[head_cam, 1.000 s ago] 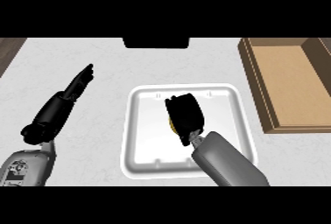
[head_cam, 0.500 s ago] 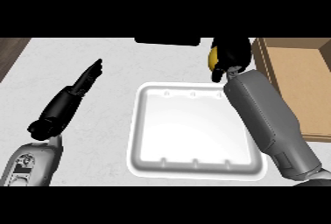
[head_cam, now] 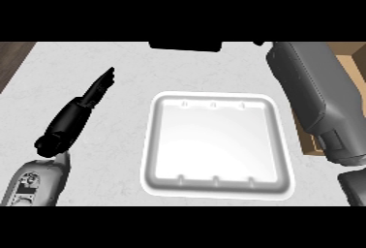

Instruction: Pick the lemon from the tray and place it in the cardboard box

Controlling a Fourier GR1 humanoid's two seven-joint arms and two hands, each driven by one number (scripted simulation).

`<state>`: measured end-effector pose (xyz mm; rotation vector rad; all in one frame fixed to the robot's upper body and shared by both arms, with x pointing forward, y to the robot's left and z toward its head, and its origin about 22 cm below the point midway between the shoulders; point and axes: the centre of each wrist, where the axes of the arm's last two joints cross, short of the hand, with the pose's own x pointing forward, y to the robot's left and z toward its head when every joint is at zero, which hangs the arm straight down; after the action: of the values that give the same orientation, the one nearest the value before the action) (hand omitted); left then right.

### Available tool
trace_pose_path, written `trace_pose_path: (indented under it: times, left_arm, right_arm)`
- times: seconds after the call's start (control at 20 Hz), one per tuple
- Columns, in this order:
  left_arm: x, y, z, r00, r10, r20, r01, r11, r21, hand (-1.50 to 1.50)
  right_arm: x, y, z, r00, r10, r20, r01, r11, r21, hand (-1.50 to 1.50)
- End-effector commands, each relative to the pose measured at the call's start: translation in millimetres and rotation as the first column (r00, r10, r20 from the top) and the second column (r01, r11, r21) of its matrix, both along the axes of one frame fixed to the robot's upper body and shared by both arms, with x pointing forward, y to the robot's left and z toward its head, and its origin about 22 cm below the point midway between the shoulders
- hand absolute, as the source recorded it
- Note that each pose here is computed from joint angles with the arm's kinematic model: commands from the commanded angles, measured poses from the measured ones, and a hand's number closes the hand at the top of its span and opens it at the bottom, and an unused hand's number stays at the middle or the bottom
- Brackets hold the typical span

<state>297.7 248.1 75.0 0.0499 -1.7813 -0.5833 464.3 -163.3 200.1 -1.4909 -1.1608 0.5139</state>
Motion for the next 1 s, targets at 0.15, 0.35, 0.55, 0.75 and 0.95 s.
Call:
trace_pose_path:
  times: [0.15,0.35,0.55,0.75,0.95]
  left_arm:
    - [0.7,7,-1,1.000,0.017,-0.009,-0.017,1.000,-0.011,0.00]
    - [0.7,7,2,0.999,0.031,-0.017,-0.031,0.999,-0.006,0.00]
    - [-4.6,8,-4,0.999,0.046,-0.009,-0.046,0.999,-0.003,0.00]
    - [-2.5,5,-2,0.999,0.033,-0.010,-0.033,0.999,-0.013,0.00]
    - [-9.3,5,-15,0.999,0.044,-0.009,-0.044,0.999,0.004,0.00]
  right_arm:
    - [13,-47,33,0.954,-0.264,0.143,0.252,0.963,0.099,1.50]
    - [12,-84,31,0.921,-0.347,0.177,0.327,0.936,0.131,1.50]
    - [6,-133,22,0.908,-0.391,0.150,0.376,0.919,0.116,1.50]
    - [1,-162,8,0.919,-0.392,-0.031,0.393,0.915,0.094,1.50]
    - [-5,-186,11,0.896,-0.359,-0.260,0.411,0.894,0.180,1.50]
